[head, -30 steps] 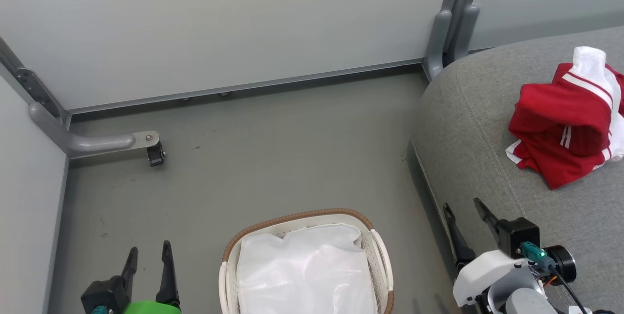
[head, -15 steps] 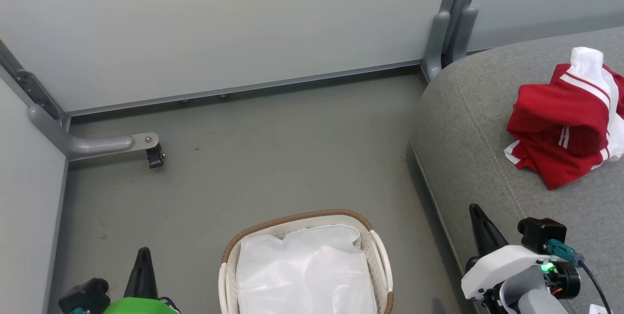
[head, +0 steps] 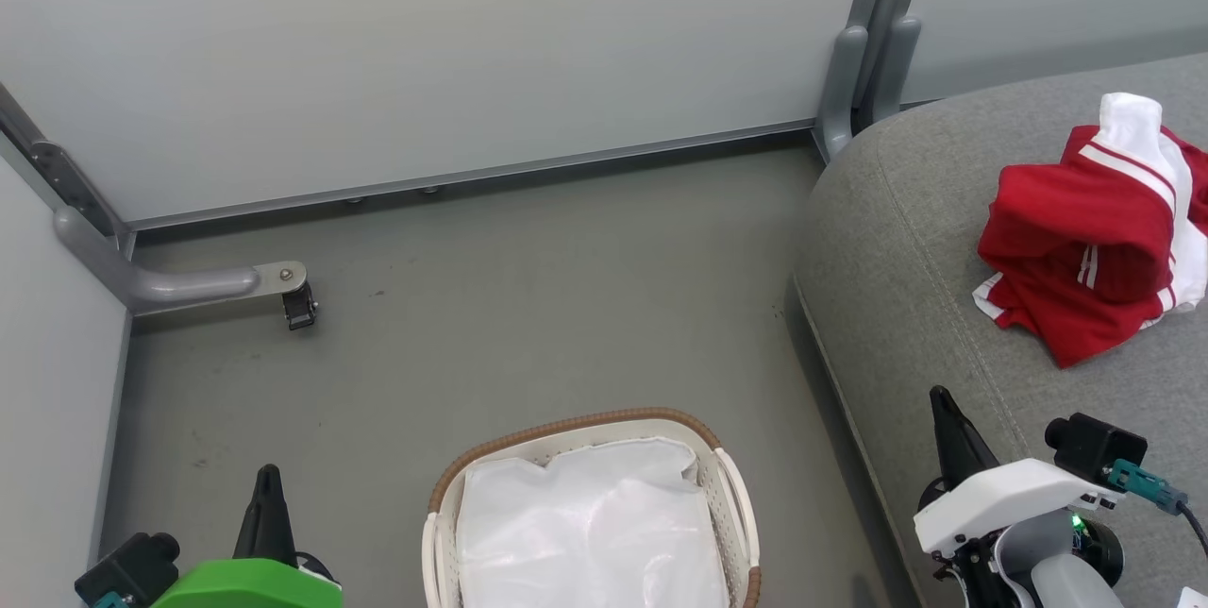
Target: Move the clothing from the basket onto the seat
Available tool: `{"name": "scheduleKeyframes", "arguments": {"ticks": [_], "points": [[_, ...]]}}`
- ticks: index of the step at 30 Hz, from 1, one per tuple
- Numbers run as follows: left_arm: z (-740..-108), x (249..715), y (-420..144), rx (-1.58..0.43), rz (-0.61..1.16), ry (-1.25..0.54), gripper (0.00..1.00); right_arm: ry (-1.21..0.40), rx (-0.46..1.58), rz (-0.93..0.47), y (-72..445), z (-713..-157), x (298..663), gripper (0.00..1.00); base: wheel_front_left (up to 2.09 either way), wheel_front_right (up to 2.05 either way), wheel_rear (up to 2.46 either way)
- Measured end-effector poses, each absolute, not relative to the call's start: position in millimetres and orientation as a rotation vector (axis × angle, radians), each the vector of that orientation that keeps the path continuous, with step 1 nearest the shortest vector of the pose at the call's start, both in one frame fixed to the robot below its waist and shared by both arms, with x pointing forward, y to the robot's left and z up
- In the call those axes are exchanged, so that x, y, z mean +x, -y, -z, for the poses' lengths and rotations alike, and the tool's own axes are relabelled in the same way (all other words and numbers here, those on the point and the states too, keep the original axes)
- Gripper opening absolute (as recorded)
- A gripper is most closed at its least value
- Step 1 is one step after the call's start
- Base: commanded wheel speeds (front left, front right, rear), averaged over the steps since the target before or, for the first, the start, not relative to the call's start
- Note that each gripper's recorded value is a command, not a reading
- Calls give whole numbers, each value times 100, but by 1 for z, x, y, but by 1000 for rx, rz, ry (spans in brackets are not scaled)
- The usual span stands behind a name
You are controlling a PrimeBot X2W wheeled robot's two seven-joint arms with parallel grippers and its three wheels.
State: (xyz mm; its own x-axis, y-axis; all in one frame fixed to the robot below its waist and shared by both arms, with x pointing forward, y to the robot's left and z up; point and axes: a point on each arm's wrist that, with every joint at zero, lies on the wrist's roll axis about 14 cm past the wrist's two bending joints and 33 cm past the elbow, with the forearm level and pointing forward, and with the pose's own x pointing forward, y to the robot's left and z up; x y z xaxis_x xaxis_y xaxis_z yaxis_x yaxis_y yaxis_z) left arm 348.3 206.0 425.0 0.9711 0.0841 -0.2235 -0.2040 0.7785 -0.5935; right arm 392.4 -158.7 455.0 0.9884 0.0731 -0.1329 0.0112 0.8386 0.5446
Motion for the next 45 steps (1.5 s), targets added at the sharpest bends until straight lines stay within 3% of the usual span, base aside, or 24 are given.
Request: {"name": "scheduleKeyframes", "arguments": {"ticks": [45], "points": [[-461,371,-205,-1185,-136,-102,0,-96,1150,43,183,-478,393,0,0,0,0]]}}
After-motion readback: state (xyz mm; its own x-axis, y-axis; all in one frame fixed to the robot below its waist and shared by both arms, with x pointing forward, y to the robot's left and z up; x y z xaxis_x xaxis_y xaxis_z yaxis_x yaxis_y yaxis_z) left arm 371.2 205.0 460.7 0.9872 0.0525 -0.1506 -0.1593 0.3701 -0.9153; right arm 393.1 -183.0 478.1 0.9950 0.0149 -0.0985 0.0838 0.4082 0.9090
